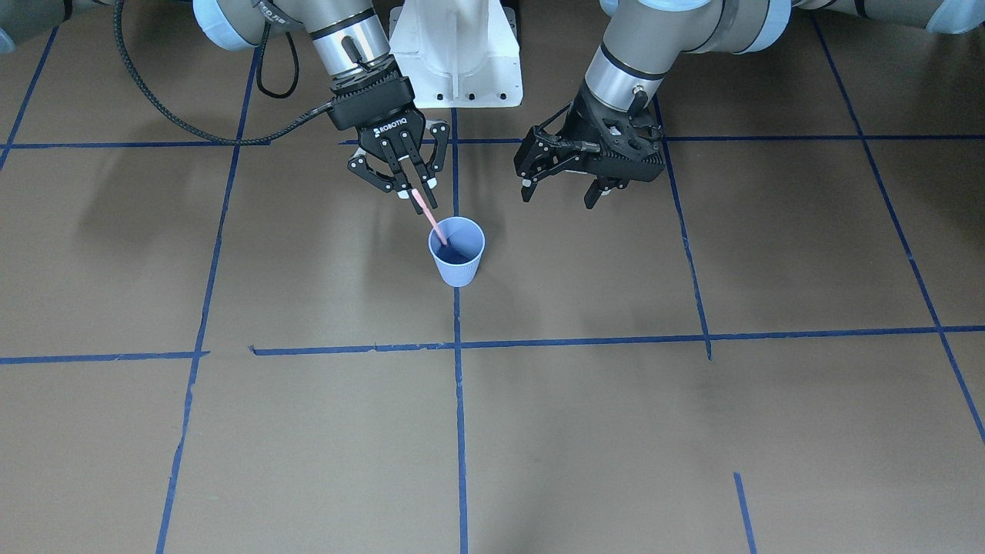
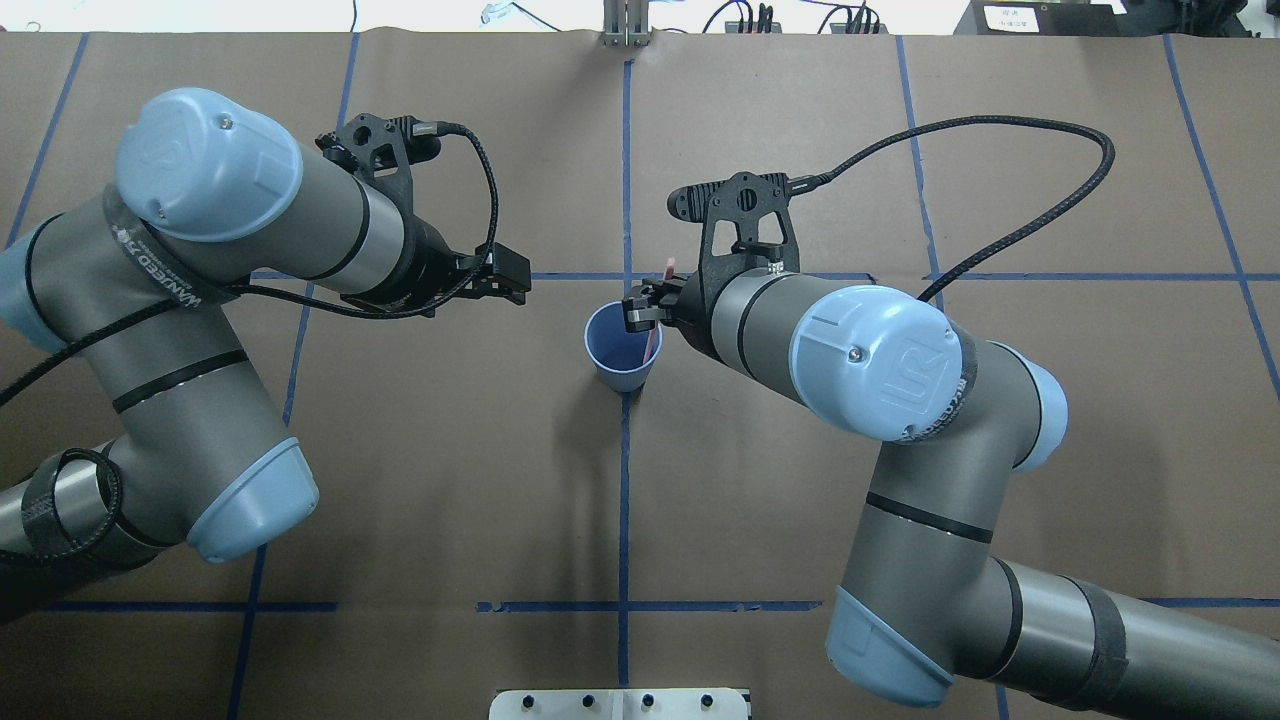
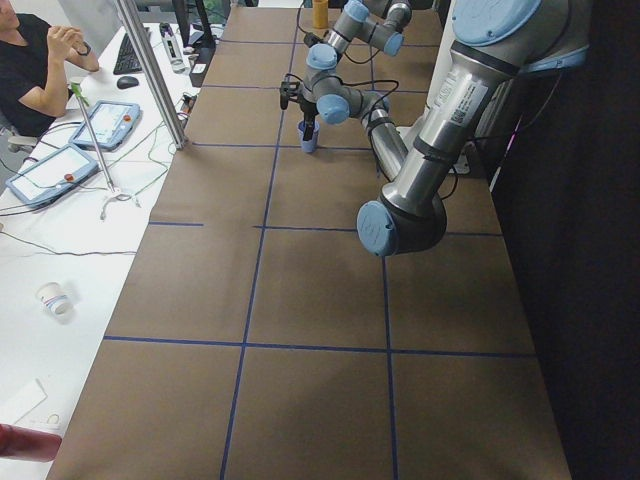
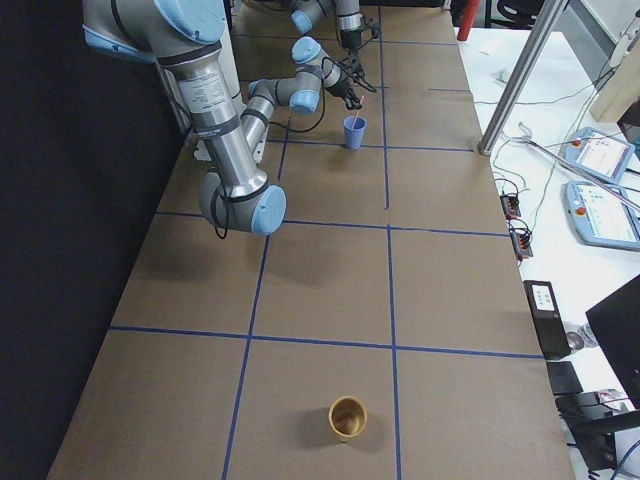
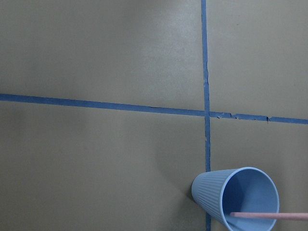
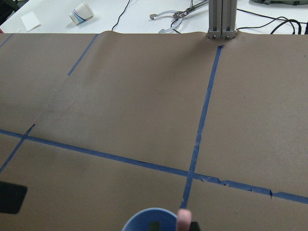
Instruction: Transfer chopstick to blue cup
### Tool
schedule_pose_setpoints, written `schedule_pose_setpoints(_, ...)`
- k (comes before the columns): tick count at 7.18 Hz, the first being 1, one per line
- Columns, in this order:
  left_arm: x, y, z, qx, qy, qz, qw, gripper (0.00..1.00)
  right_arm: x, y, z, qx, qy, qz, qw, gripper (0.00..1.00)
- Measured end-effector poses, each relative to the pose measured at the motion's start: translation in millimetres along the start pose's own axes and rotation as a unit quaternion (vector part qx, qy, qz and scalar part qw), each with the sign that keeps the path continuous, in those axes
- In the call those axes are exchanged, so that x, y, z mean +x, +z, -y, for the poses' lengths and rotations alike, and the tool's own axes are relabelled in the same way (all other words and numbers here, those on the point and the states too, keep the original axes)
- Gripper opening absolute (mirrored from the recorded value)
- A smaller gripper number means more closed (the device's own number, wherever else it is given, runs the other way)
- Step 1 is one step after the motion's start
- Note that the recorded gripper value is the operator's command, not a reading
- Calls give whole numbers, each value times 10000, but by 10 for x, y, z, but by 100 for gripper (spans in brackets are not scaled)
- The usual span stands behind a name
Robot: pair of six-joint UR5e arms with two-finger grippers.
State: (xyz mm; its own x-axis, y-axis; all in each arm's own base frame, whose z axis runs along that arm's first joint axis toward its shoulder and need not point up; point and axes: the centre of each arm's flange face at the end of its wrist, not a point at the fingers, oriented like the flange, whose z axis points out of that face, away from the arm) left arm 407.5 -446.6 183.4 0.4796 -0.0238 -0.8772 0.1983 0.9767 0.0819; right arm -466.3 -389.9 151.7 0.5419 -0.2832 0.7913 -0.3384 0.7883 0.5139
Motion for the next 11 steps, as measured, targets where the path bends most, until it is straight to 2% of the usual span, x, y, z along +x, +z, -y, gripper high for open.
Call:
schedule_pose_setpoints(2,-219,19,-20,-18,60,127,9999,100,99,-306,61,-21,13,-16,10000,100)
schedule_pose_setpoints(3,-554,39,-59,-56,300,325,9990,100,359,-526,56,-136,33,-96,9999,100)
schedule_pose_setpoints(4,-971,28,-89,-98,576,572,9967,100,805,-656,96,-385,128,-279,9988,100)
schedule_pose_setpoints(6,-1901,-129,-66,-176,1092,1122,9875,100,2094,-814,355,-1055,228,-795,9910,100)
schedule_pose_setpoints(7,-2409,-303,45,-249,1446,1371,9796,100,2906,-906,559,-1441,24,-975,9847,100)
schedule_pose_setpoints(8,-2911,-558,223,-371,1770,1517,9717,100,3802,-1041,715,-1812,-81,-1045,9778,100)
schedule_pose_setpoints(10,-3841,-1277,661,-703,2177,1696,9586,100,5441,-1467,740,-2279,-162,-1108,9672,100)
schedule_pose_setpoints(11,-4194,-1621,804,-863,2144,1647,9589,100,6012,-1701,677,-2521,-263,-1135,9607,100)
